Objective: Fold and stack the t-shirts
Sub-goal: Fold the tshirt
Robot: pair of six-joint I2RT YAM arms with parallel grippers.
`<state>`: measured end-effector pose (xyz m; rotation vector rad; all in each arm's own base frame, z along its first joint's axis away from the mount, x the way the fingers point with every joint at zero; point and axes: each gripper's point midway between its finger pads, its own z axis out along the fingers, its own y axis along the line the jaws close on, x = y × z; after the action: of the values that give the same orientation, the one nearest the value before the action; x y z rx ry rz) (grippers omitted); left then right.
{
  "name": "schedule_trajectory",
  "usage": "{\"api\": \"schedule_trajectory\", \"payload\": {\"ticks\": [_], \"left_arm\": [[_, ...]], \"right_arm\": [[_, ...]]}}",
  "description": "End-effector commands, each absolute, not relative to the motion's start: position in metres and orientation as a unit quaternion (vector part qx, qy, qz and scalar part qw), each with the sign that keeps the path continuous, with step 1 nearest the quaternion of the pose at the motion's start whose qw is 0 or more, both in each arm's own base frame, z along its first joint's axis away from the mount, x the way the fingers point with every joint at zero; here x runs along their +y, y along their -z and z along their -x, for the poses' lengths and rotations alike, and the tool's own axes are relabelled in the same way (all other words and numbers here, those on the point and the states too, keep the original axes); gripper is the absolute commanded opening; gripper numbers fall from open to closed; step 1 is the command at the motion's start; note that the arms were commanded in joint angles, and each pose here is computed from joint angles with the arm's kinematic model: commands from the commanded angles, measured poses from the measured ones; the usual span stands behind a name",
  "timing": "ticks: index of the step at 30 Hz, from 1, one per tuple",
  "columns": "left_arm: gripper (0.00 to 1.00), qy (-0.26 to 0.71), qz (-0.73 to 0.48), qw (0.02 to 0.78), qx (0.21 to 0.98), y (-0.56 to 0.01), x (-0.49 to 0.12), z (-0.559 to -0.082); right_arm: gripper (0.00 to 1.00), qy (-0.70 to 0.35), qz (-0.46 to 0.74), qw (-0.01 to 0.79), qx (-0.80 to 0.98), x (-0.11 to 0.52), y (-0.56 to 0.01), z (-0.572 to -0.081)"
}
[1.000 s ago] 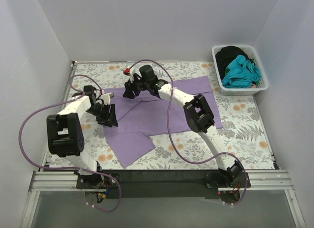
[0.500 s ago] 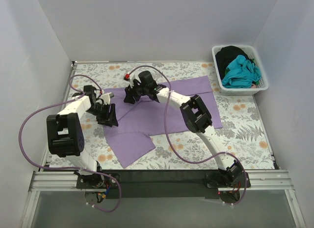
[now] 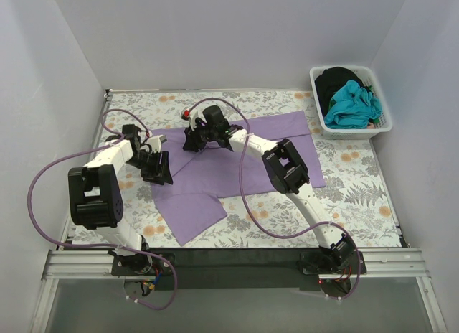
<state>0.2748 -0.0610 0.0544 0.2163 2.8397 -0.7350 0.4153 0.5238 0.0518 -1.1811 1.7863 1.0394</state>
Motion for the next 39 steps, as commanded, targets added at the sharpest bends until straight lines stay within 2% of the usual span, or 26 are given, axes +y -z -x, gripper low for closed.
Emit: {"api": "schedule_trajectory", "payload": {"ticks": [1, 2, 4, 6, 7, 14, 20, 30, 36, 39], "left_arm": [[0.47, 0.246, -0.075, 0.112, 0.960, -0.056, -0.060, -0.280], [0.47, 0.246, -0.077, 0.112, 0.960, -0.056, -0.060, -0.280], [0.47, 0.243, -0.077, 0.113, 0.960, -0.056, -0.059, -0.280], [0.47, 0.240, -0.078, 0.112, 0.961, -0.054, -0.058, -0.280], [0.47, 0.238, -0.077, 0.113, 0.962, -0.054, -0.057, -0.281], [0.47, 0.233, -0.079, 0.153, 0.957, -0.070, -0.054, -0.294], [0.46, 0.228, -0.084, 0.139, 0.960, -0.062, -0.052, -0.294], [0.43, 0.212, -0.091, 0.173, 0.957, -0.072, -0.046, -0.320], [0.41, 0.197, -0.096, 0.150, 0.964, -0.054, -0.040, -0.312], [0.37, 0.195, -0.095, 0.137, 0.967, -0.045, -0.040, -0.306]], "right_arm": [[0.30, -0.420, 0.471, 0.380, 0.676, 0.532, -0.062, -0.410], [0.24, -0.421, 0.473, 0.379, 0.675, 0.532, -0.062, -0.409], [0.20, -0.422, 0.474, 0.380, 0.673, 0.531, -0.063, -0.409], [0.05, -0.425, 0.479, 0.379, 0.668, 0.533, -0.064, -0.407], [0.01, -0.425, 0.479, 0.378, 0.669, 0.532, -0.064, -0.407], [0.01, -0.429, 0.480, 0.401, 0.652, 0.536, -0.095, -0.411], [0.01, -0.440, 0.478, 0.410, 0.640, 0.536, -0.119, -0.410], [0.01, -0.462, 0.468, 0.414, 0.629, 0.529, -0.148, -0.410], [0.01, -0.466, 0.470, 0.415, 0.625, 0.526, -0.151, -0.411], [0.01, -0.467, 0.470, 0.414, 0.624, 0.526, -0.153, -0.409]]}}
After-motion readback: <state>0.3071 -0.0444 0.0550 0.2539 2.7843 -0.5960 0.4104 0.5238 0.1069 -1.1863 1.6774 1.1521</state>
